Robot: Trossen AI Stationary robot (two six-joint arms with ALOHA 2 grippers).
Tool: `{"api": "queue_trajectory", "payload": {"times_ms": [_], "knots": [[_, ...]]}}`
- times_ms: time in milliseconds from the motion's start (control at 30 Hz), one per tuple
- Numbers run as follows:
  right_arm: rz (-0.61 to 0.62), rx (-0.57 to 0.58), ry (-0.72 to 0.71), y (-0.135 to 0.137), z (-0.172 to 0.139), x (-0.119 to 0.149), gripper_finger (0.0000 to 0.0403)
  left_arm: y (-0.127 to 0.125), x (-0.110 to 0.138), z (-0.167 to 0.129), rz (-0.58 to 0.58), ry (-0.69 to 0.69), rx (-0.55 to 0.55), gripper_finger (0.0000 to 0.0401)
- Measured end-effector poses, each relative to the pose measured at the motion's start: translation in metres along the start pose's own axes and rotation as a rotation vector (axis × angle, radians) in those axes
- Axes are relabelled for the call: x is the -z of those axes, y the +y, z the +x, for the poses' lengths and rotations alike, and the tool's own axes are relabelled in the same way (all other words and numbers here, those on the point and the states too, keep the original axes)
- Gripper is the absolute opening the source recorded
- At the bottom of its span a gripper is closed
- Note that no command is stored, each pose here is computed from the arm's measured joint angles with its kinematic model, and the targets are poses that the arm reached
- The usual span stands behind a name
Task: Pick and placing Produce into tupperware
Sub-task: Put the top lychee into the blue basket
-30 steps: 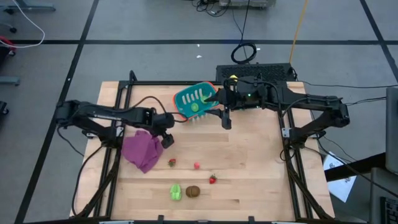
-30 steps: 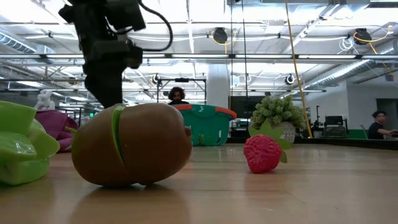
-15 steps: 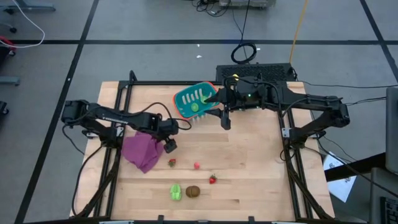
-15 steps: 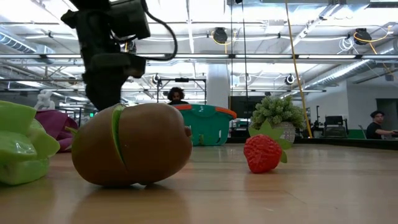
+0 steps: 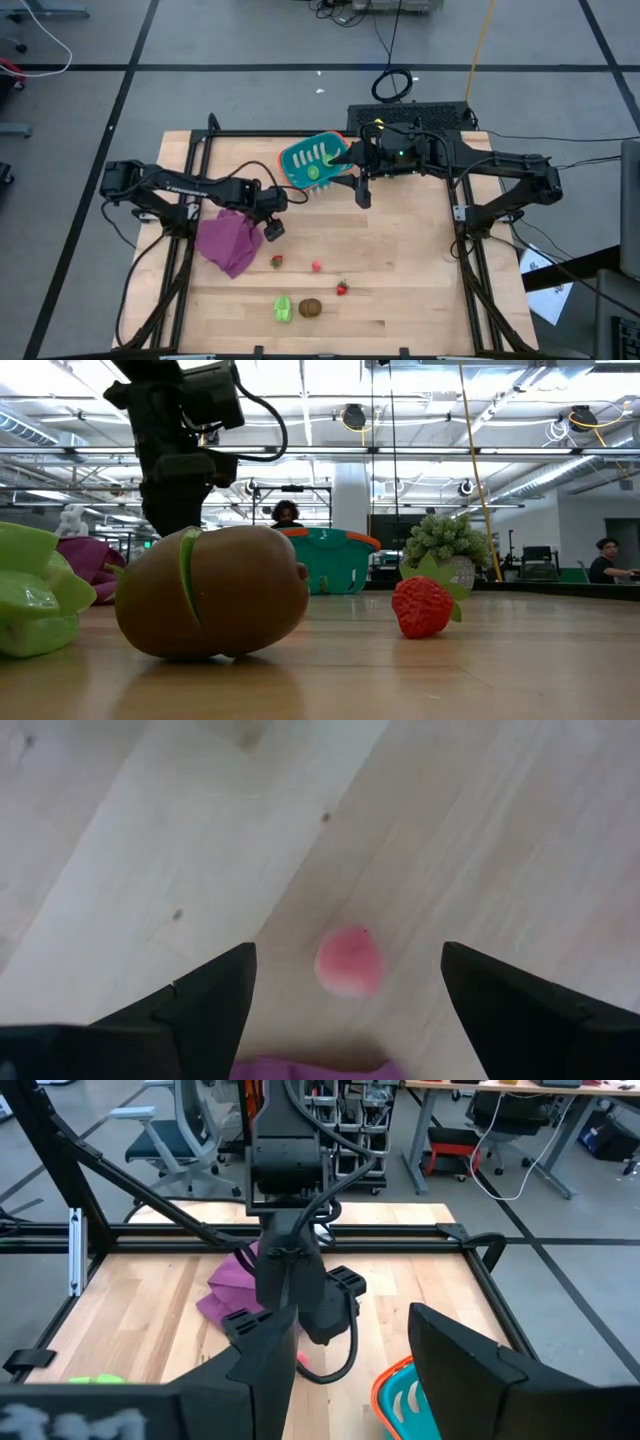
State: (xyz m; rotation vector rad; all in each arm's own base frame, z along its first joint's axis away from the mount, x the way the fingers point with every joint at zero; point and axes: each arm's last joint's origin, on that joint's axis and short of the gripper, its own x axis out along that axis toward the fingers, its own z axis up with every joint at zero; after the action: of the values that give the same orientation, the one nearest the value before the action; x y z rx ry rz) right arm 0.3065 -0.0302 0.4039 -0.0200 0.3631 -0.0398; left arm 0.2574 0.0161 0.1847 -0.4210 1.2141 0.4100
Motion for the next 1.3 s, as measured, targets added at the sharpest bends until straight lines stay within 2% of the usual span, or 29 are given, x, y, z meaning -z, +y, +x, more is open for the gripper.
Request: {"api": "queue_trajectory", "payload": {"times_ms": [233,533,733,1300], "knots": [[0.0,0.0,0.0,0.0,0.0,0.0,0.0183,0.001,-0.001,0.003,-0.003,0.006,-0.002,0.0324],[0.0,-0.001,0.006,0.0,0.0,0.001,0.0183,-0.001,0.0,0.029,0.014,0.095,-0.042,0.0324],[-0.001,-0.001,0.007,0.0,0.0,0.001,0.0183,-0.002,0.001,0.042,0.014,0.138,-0.026,0.0324],[-0.018,-0.001,0.007,0.0,0.0,0.001,0.0183,-0.003,0.001,0.045,0.027,0.146,-0.019,0.0323]]}}
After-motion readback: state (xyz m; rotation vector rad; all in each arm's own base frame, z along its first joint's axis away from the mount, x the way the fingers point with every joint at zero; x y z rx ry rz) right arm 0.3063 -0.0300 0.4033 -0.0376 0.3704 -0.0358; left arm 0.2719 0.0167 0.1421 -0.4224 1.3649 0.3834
